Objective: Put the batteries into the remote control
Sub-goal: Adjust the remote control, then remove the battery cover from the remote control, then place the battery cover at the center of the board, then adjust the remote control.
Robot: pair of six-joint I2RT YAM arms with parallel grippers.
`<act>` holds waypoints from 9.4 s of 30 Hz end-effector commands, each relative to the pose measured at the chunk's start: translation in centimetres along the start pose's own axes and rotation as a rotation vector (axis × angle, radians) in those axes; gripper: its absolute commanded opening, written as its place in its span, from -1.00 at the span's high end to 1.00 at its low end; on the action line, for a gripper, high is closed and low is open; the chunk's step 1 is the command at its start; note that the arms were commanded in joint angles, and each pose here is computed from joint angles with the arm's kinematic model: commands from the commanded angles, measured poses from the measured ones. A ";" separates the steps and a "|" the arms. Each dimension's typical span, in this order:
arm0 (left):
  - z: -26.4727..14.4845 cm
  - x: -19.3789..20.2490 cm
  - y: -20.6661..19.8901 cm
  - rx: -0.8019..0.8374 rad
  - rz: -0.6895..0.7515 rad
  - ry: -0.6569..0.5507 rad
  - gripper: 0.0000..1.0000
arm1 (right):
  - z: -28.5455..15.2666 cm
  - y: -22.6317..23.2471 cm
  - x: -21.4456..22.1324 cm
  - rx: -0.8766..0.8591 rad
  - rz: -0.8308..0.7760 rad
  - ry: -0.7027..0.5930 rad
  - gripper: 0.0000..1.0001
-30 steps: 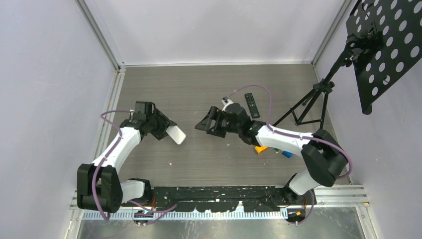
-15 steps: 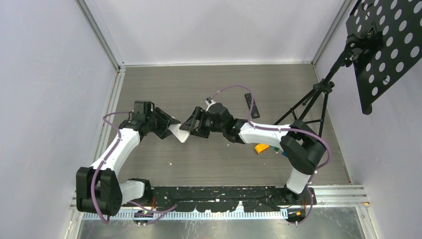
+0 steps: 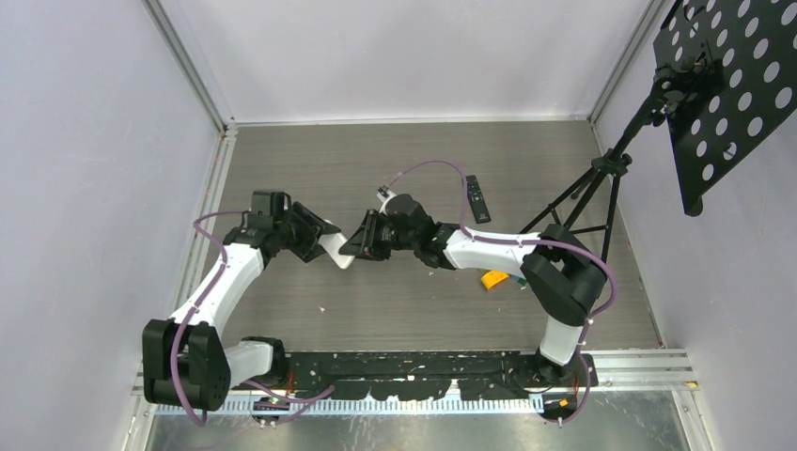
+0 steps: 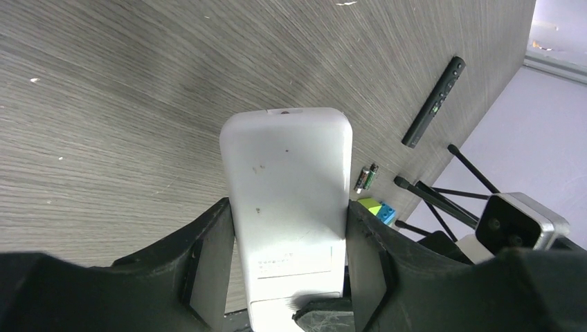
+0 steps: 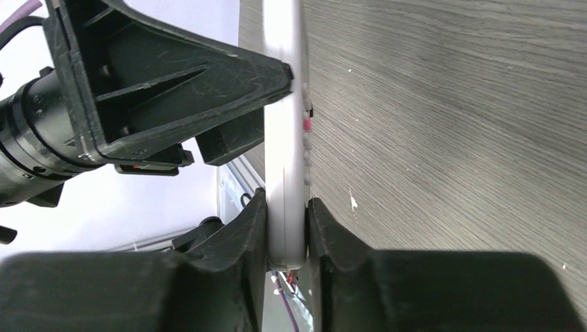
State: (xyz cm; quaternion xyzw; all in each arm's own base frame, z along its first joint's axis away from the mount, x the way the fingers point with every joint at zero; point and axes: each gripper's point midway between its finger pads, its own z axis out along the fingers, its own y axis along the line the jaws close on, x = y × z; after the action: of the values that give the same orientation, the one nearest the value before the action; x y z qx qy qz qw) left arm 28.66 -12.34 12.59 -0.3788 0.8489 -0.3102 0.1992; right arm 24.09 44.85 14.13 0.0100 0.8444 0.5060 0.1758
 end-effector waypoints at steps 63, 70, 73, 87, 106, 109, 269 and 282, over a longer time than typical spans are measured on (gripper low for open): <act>-13.8 0.9 -17.7 0.954 0.447 -0.124 1.00 | -8.6 11.3 -5.7 -0.567 0.186 -0.130 -0.08; -15.2 0.2 -19.6 1.004 0.289 -0.085 1.00 | -8.6 10.6 -5.1 -0.622 0.187 -0.117 0.85; -15.4 -0.4 -19.9 0.986 0.258 -0.109 1.00 | -8.8 10.0 -4.6 -0.630 0.159 -0.124 0.99; -11.8 0.0 -17.5 0.904 0.237 -0.065 1.00 | -6.2 4.4 -5.8 -0.405 0.293 -0.157 0.21; -9.1 -1.0 -15.0 0.773 0.391 -0.170 1.00 | -6.5 2.7 -4.7 -0.276 0.332 -0.120 0.27; -8.8 -1.0 -14.7 0.755 0.399 -0.175 1.00 | -6.4 3.1 -4.7 -0.282 0.333 -0.107 0.27; -16.5 11.2 -14.4 1.010 0.853 0.418 1.00 | -15.8 10.2 -4.1 -0.359 -0.617 0.157 0.18; -10.3 3.4 -10.6 0.504 0.884 -0.082 1.00 | -18.7 -1.2 -9.2 0.248 -0.523 -0.172 -0.43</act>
State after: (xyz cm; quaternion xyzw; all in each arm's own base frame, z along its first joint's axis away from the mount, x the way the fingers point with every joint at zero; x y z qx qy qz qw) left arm 24.58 -19.45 27.85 0.0903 0.7983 -0.4725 0.3624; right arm 24.20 30.87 25.24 -0.2138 0.8115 0.4560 0.2965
